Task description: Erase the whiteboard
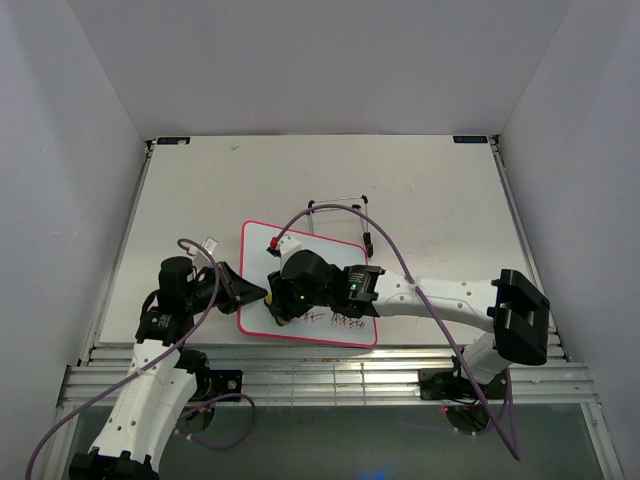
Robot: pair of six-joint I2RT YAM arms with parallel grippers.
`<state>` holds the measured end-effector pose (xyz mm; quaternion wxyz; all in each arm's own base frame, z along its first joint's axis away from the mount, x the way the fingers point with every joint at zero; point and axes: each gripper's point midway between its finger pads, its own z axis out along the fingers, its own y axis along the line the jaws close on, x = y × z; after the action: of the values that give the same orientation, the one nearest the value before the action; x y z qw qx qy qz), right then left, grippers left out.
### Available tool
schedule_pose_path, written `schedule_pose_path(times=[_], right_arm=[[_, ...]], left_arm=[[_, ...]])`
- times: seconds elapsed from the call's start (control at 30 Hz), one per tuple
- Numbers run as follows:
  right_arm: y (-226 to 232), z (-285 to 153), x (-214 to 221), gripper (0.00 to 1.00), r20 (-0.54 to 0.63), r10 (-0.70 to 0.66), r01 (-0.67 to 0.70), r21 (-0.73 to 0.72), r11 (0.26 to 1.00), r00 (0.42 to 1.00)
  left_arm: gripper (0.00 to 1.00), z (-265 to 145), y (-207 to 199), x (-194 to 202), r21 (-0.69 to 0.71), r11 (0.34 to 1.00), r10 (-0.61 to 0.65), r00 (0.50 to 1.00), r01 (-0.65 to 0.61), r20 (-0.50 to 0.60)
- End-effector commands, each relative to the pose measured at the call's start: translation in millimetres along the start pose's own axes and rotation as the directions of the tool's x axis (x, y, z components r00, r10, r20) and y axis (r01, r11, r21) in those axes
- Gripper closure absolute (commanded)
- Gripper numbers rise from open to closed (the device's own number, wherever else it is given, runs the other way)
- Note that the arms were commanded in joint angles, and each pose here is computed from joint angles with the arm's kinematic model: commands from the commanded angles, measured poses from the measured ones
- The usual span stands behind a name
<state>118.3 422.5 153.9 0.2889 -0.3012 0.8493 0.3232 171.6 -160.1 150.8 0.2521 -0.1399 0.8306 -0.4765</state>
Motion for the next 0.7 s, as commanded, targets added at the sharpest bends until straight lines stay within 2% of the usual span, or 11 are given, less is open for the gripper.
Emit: schedule_pose_path(times=[0.0,0.1,0.23,0.33,0.37,0.43,0.47,0.5,0.53,0.57,0.67], right_arm=[[34.6,5.4,18.5,0.92,-0.097,-0.095,0.084,-0.113,0.99,0.991],[36.9,8.9,16.5,0.92,-0.096,-0.103,0.092,-0.111,0.99,0.99],[4.6,12.1,34.3,0.92,-0.139,-0.065,0.06,-0.044,0.997,0.988],[-33.9,7.8,39.9,0.92,-0.134,0.013,-0.006,0.049,0.999,0.991],[-53.0,6.3,57.9,0.92,-0.162,0.048,-0.033,0.095,0.995,0.986],[-76.5,-2.6,61.4,0.92,-0.134,0.101,-0.081,0.149,0.986,0.986],[-92.4,-6.2,83.4,0.92,-0.163,0.126,-0.096,0.179,0.979,0.979],[-102.6,-9.4,85.8,0.92,-0.146,0.17,-0.139,0.197,0.97,0.975],[-104.4,-15.7,83.4,0.92,-0.116,0.184,-0.16,0.185,0.97,0.976],[-116.0,-19.5,99.1,0.92,-0.131,0.203,-0.173,0.211,0.962,0.97],[-114.2,-28.2,94.2,0.92,-0.088,0.232,-0.214,0.182,0.96,0.969]], left_arm=[[1.0,-2.7,-19.3,-8.4,0.072,0.989,0.125,0.992,-0.127,0.035],[1.0,-2.7,-19.4,-8.1,0.072,0.989,0.126,0.992,-0.128,0.034],[1.0,-3.0,-20.6,-7.6,0.076,0.988,0.13,0.991,-0.132,0.032],[1.0,-3.3,-20.8,-6.9,0.079,0.988,0.131,0.991,-0.133,0.031],[1.0,-3.5,-21.0,-6.9,0.08,0.988,0.132,0.991,-0.134,0.032],[1.0,-2.8,-18.9,-6.3,0.076,0.989,0.127,0.991,-0.129,0.031],[1.0,-2.7,-18.8,-6.1,0.076,0.989,0.127,0.991,-0.129,0.032],[1.0,-2.3,-17.2,-5.7,0.073,0.99,0.122,0.992,-0.124,0.032],[1.0,-2.0,-16.2,-5.7,0.069,0.99,0.119,0.992,-0.121,0.032],[1.0,-1.7,-15.9,-5.5,0.068,0.99,0.118,0.993,-0.12,0.032],[1.0,-1.1,-14.6,-5.6,0.064,0.991,0.115,0.993,-0.116,0.032]])
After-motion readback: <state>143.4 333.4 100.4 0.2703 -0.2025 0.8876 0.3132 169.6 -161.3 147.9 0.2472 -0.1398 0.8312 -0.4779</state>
